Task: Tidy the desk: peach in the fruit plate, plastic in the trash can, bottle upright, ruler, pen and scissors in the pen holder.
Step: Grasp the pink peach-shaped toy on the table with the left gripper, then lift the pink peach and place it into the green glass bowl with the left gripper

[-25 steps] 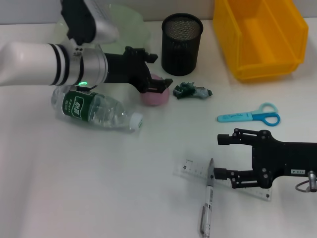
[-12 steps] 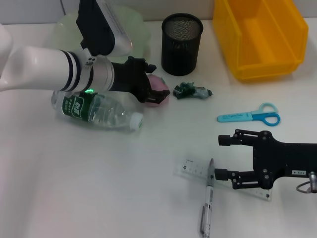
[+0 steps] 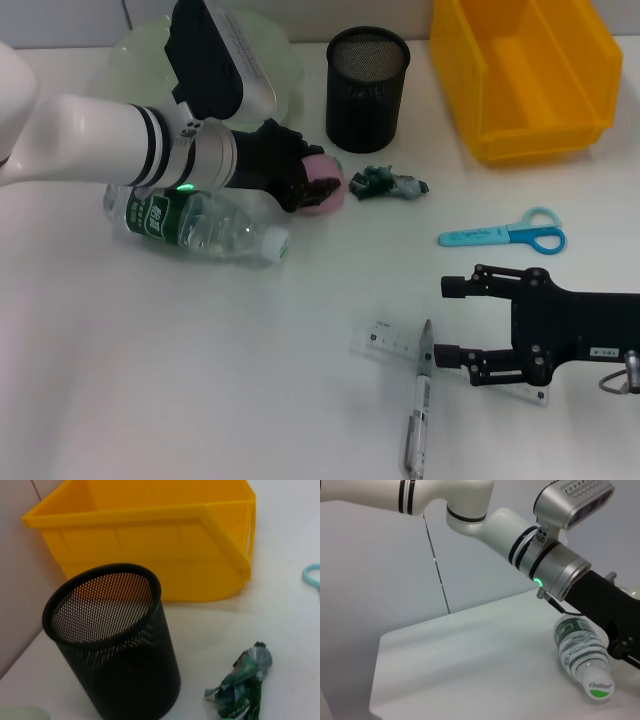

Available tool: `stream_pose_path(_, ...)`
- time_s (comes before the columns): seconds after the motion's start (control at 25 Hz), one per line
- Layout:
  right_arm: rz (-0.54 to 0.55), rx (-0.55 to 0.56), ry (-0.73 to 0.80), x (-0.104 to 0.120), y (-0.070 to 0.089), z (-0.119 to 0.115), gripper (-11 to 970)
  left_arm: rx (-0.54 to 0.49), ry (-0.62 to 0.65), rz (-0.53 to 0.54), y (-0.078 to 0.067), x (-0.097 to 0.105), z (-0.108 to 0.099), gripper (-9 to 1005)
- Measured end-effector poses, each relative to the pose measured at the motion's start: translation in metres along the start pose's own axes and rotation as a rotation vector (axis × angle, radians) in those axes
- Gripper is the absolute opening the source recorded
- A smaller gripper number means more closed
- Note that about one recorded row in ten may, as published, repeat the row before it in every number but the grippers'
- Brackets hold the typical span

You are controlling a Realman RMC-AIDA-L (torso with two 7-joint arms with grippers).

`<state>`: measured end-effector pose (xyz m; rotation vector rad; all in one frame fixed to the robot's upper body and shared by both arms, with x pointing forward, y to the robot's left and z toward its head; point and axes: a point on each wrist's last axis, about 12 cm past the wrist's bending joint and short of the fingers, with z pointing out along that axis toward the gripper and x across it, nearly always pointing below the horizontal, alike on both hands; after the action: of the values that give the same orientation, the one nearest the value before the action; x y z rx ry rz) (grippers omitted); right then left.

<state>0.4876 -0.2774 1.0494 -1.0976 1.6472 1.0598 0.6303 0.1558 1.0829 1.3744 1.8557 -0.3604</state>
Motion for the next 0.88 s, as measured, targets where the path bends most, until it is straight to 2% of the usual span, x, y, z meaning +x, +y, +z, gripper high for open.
stream_pose_path(0.04, 0.001, 0.000, 0.000, 0.000, 0.000, 0.000, 815, 0.000, -0.006, 0.000, 0.000, -0.001, -0.001, 690)
stream_pose_path(0.08, 0.001, 0.000, 0.000, 0.000, 0.000, 0.000, 815, 0.001, -0.013, -0.003, 0.000, -0.002, -0.002, 440)
stream_pose_path(0.28, 0.003, -0.002, -0.002, 0.000, 0.001, 0.000, 816, 0.015, -0.022, -0.011, -0.001, -0.004, -0.003, 226)
stream_pose_path(0.52, 0.008, 0.000, -0.004, 0.002, 0.003, 0.000, 816, 0.029, -0.072, -0.055, 0.000, -0.009, -0.010, 178)
stream_pose_path(0.64, 0.009, 0.000, -0.004, 0.002, 0.003, 0.000, 816, 0.024, -0.198, -0.135, 0.006, -0.015, -0.028, 157)
stream_pose_path(0.68, 0.011, -0.001, -0.005, 0.003, 0.003, 0.000, 815, 0.002, -0.290, -0.198, 0.011, -0.015, -0.044, 150)
stream_pose_path(0.72, 0.011, -0.001, -0.006, 0.003, 0.003, 0.001, 815, 0.002, -0.290, -0.198, 0.011, -0.015, -0.044, 144)
stream_pose_path(0.76, 0.011, -0.001, -0.006, 0.003, 0.003, 0.001, 815, -0.030, -0.364, -0.251, 0.017, -0.013, -0.056, 137)
stream_pose_path(0.88, 0.016, -0.002, -0.009, 0.004, 0.004, 0.001, 815, -0.115, -0.499, -0.354, 0.027, -0.002, -0.074, 123)
